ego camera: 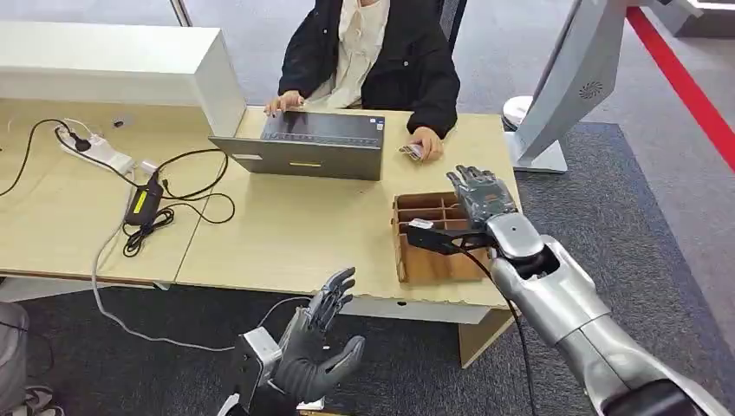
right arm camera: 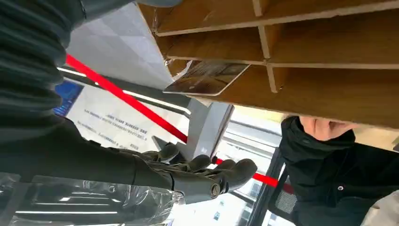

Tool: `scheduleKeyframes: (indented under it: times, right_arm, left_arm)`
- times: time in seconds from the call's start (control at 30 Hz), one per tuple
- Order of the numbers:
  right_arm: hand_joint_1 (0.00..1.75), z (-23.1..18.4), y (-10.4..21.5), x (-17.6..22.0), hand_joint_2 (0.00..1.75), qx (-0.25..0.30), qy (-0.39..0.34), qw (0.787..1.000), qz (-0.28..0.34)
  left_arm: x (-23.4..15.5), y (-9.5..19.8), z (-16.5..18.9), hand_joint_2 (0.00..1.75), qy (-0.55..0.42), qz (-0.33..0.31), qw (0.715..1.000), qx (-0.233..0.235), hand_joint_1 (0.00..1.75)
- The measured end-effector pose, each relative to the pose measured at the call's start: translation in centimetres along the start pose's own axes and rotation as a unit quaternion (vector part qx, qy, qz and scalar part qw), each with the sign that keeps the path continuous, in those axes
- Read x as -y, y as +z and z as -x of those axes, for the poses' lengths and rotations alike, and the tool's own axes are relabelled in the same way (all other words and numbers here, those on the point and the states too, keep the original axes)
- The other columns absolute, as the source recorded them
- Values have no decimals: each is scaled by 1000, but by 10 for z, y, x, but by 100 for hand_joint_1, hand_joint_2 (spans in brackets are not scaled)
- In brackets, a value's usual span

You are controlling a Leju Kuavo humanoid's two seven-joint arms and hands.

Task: Pass the card to the sensor for recognition and then transmit it.

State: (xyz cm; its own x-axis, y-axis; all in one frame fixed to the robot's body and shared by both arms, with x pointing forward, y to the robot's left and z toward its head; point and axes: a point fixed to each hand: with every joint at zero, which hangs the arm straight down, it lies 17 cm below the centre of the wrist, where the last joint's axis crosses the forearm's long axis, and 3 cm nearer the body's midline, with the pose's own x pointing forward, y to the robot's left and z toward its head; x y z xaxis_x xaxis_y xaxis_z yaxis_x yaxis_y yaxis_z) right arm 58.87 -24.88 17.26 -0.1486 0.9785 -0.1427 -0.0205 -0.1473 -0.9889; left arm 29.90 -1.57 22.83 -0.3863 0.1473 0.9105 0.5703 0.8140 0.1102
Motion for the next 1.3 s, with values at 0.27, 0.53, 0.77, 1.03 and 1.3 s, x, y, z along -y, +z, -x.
scheduleKeyframes:
  times: [0.27,0.53,0.77,1.03,1.3]
  right_arm:
    - [0,-6,-6,3,175,1,-3,1000,15]
    - [0,-7,-15,13,175,-4,-7,999,35]
    - [0,-9,-19,12,175,-6,-9,999,31]
    - [0,-9,-20,5,175,-9,-8,1000,20]
    - [0,-1,-19,-9,175,-29,-12,1000,0]
  left_arm:
    - [2,0,-1,175,1,6,1000,2,0]
    - [5,1,-2,175,-1,12,1000,6,0]
    - [4,1,-2,175,-1,10,1000,6,0]
    - [4,1,-3,175,-1,9,1000,8,0]
    - [5,3,-1,175,-2,10,1000,6,0]
